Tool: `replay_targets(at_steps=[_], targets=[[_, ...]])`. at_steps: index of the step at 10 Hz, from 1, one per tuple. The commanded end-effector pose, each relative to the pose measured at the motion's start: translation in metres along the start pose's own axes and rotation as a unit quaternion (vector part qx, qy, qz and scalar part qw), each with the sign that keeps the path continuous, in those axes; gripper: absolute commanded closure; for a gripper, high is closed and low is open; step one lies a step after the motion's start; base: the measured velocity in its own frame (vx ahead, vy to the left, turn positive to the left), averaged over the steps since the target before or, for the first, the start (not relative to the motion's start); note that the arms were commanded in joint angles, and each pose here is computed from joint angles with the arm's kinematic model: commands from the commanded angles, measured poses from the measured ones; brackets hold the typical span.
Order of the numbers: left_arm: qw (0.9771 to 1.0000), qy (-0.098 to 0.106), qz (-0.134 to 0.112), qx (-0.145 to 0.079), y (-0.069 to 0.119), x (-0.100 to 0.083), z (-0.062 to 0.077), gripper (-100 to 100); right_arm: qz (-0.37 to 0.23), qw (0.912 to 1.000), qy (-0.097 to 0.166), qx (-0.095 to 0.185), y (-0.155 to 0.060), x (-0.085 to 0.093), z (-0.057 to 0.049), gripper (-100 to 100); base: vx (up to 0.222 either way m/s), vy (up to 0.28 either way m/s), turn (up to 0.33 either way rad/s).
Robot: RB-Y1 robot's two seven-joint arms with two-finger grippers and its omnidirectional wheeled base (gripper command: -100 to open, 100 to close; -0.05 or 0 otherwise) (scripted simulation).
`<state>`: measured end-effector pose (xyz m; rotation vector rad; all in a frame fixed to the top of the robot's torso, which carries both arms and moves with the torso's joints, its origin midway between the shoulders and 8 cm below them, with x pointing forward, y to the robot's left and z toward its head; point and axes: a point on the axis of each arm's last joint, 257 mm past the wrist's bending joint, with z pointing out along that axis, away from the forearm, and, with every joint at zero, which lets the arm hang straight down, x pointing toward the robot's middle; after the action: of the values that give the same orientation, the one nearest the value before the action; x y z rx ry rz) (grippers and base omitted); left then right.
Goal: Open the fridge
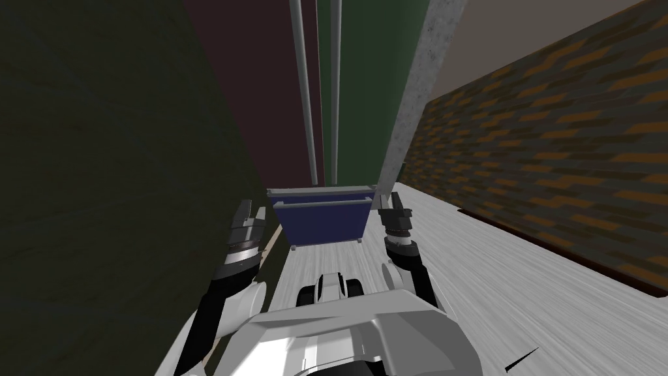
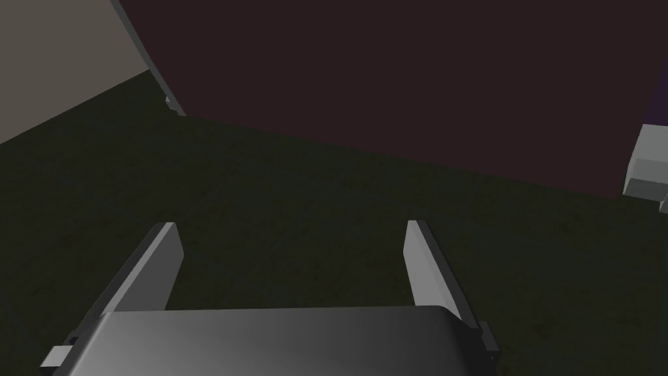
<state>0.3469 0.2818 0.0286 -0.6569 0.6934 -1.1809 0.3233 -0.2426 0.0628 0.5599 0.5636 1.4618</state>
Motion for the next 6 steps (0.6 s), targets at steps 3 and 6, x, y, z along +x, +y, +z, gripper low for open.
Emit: replay_targets(at_steps=[3,6], targets=[[0.9981,0.054,0.030,-0.002,0.023,0.016,-0.007,-100,0.000,1.0000,0.000,0.000,0.000,0.000,0.000,0,0.051,-0.020,-0.003],[0.9962,0.073,0.046,-0.009,0.048,0.021,-0.016,-100,0.000,1.0000,0.000,0.000,0.000,0.000,0.000,0,0.081,-0.021,-0.004]])
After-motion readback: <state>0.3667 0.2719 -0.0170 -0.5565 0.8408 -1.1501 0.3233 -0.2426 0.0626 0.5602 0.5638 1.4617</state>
